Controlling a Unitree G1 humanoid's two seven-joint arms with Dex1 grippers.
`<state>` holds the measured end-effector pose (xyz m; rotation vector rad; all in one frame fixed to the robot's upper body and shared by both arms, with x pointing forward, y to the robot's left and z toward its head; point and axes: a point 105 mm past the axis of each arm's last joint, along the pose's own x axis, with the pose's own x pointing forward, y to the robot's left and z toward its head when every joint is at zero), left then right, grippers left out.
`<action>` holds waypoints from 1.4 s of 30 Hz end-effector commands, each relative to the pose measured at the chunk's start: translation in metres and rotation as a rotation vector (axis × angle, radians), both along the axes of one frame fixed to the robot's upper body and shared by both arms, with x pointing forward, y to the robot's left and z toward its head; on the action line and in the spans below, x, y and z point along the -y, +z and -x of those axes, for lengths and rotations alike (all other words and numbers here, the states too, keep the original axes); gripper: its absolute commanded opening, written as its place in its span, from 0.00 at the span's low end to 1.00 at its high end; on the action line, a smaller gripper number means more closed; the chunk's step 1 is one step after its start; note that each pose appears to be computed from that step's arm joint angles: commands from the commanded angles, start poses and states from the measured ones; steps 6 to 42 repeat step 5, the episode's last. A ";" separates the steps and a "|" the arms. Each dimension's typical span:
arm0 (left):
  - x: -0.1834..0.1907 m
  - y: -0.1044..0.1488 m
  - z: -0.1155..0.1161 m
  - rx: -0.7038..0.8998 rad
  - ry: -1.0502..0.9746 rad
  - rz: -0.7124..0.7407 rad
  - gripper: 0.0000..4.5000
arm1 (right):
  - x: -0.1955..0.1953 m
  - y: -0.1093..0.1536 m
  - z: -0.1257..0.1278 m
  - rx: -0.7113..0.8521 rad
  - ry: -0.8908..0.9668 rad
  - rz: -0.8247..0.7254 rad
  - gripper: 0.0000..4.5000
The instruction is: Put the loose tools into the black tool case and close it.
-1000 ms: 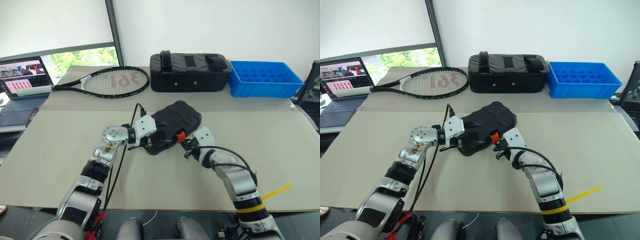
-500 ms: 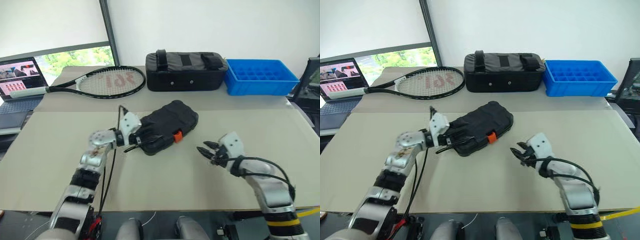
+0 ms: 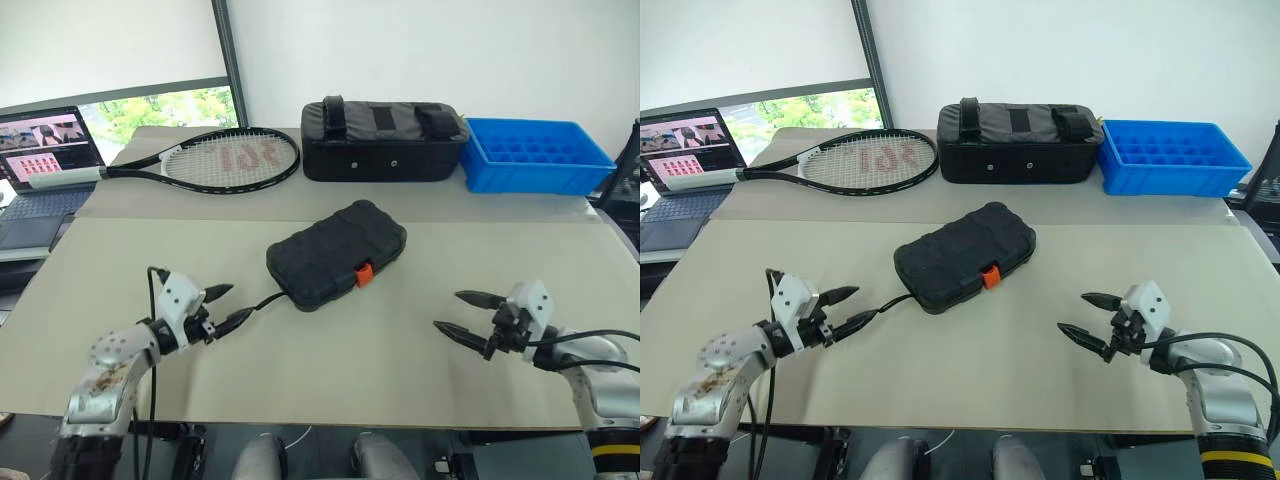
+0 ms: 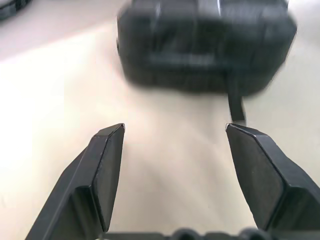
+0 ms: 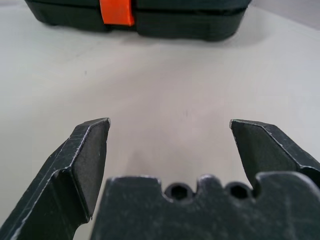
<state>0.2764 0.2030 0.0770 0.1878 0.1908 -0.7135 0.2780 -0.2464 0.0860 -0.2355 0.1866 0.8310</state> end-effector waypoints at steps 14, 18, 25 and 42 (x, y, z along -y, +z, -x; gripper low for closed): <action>0.005 0.003 0.003 0.037 0.015 -0.019 0.77 | 0.011 0.021 -0.004 0.104 0.000 -0.005 0.99; 0.005 0.003 0.003 0.037 0.015 -0.019 0.77 | 0.011 0.021 -0.004 0.104 0.000 -0.005 0.99; 0.005 0.003 0.003 0.037 0.015 -0.019 0.77 | 0.011 0.021 -0.004 0.104 0.000 -0.005 0.99; 0.005 0.003 0.003 0.037 0.015 -0.019 0.77 | 0.011 0.021 -0.004 0.104 0.000 -0.005 0.99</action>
